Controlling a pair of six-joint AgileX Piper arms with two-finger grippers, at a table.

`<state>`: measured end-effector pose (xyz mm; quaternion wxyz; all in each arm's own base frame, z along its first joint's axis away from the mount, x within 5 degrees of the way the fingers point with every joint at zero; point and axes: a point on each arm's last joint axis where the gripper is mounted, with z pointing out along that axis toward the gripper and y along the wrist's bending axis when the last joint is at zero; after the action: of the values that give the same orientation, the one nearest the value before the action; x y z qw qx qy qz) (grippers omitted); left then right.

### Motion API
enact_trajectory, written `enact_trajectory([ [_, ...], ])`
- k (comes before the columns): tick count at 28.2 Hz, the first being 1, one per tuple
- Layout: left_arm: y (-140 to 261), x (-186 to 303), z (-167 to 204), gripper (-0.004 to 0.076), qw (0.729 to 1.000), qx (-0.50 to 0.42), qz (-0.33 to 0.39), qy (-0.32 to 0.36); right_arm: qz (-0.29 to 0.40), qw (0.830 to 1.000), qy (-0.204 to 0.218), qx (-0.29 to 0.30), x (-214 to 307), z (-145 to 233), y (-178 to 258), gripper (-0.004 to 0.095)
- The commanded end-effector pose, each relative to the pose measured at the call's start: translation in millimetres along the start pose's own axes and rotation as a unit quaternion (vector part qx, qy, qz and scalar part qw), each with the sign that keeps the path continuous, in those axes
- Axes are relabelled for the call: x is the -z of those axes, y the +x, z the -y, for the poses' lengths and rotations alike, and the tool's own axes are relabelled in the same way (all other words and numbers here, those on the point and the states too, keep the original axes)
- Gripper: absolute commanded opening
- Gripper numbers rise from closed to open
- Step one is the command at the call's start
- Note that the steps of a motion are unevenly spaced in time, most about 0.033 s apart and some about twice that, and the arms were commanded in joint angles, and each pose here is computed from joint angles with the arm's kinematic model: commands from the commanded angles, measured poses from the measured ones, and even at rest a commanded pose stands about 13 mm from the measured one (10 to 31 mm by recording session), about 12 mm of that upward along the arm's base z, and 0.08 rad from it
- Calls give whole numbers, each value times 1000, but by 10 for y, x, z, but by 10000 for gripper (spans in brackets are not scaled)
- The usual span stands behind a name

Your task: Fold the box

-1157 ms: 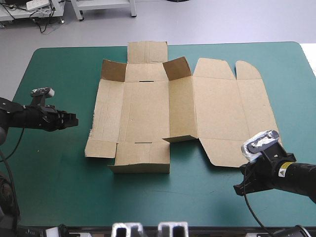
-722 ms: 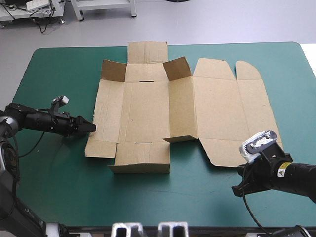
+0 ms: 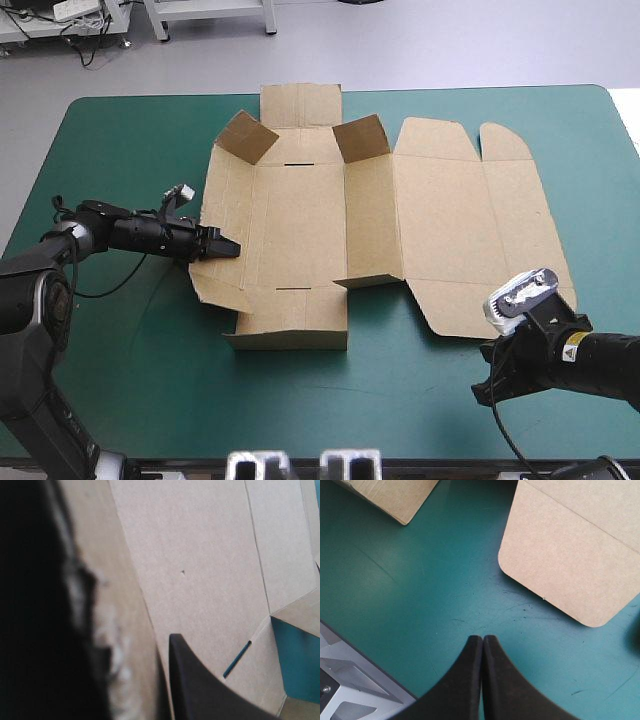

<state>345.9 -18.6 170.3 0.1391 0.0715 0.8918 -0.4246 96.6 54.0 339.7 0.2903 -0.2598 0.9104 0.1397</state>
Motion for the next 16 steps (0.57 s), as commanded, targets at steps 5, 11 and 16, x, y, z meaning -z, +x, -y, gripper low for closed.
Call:
enact_trajectory([
  [5,-266,215,634,-11,994,-74,-6,77,31,1000,-2,5,68,-17,-76,-19],
  [11,-581,846,1334,-11,970,-239,46,-13,38,999,0,5,73,-14,-90,-19],
  [16,-730,1264,1791,-11,948,-294,94,-78,64,998,3,-10,82,-8,-139,-19],
])
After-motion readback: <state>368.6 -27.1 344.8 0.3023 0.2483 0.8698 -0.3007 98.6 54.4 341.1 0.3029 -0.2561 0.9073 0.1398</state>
